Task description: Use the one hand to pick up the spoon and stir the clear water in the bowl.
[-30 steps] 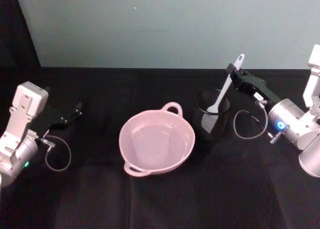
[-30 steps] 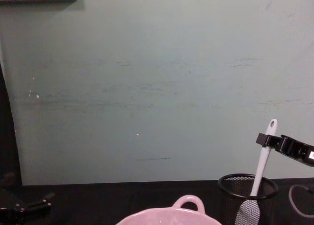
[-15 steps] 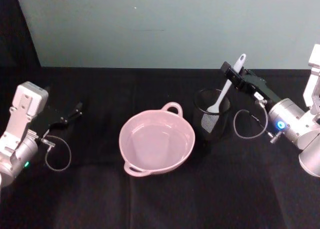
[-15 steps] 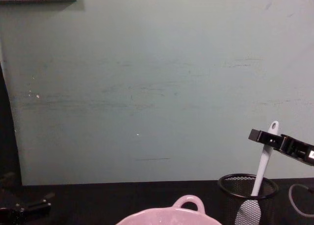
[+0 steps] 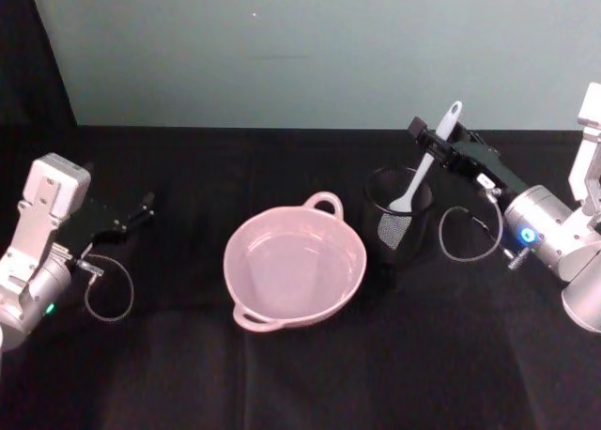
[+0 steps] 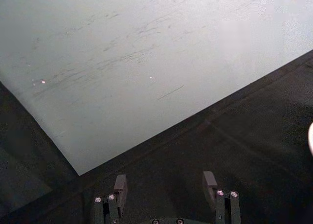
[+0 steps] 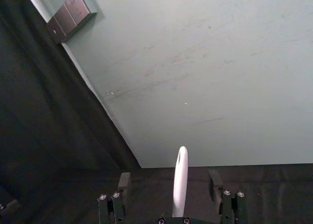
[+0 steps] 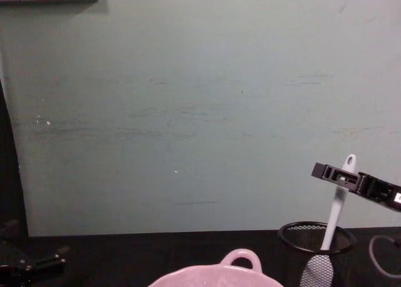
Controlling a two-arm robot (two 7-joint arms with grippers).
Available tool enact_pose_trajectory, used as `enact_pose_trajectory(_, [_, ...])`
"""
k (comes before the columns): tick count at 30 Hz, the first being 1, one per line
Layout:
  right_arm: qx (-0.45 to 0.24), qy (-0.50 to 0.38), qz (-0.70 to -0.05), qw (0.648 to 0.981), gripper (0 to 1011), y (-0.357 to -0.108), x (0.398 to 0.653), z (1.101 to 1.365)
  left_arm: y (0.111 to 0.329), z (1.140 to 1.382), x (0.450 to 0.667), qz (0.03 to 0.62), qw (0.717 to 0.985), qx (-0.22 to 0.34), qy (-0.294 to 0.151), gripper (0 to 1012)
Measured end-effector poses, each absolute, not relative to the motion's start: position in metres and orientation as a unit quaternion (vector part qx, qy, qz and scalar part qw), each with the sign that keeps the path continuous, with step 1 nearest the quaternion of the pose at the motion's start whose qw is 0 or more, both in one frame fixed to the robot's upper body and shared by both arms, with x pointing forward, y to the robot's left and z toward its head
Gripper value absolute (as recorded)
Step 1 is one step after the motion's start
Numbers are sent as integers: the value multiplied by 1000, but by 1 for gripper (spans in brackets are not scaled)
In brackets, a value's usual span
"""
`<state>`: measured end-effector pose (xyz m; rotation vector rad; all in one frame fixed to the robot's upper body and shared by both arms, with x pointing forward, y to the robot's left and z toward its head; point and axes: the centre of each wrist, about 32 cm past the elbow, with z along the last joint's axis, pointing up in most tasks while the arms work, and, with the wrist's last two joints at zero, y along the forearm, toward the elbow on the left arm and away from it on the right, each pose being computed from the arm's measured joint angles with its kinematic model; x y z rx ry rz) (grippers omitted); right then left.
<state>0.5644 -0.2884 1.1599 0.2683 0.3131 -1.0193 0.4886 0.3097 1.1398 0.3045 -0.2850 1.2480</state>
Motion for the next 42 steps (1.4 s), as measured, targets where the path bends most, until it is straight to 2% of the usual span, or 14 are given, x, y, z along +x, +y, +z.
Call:
enact_pose_trajectory(11, [111,130,-496,851,1003,-296,550,1158,310,1140,489,580,791,141,-132,1011])
enact_pose_trajectory(20, [94,79,-524,843,1002,-312,530,1152,310,1140,489,580,791,141,-132,1011])
enact_pose_trajectory(28, [76,31,-570,818,1002,-326,522,1140,310,1140,489,580,791,142,-132,1011])
enact_pose_trajectory(34, [58,-32,-606,793,1003,-327,520,1126,310,1140,489,580,791,141,-132,1011])
enact_pose_trajectory(42, [42,-72,-640,764,1003,-326,524,1113,310,1140,489,580,791,141,-132,1011])
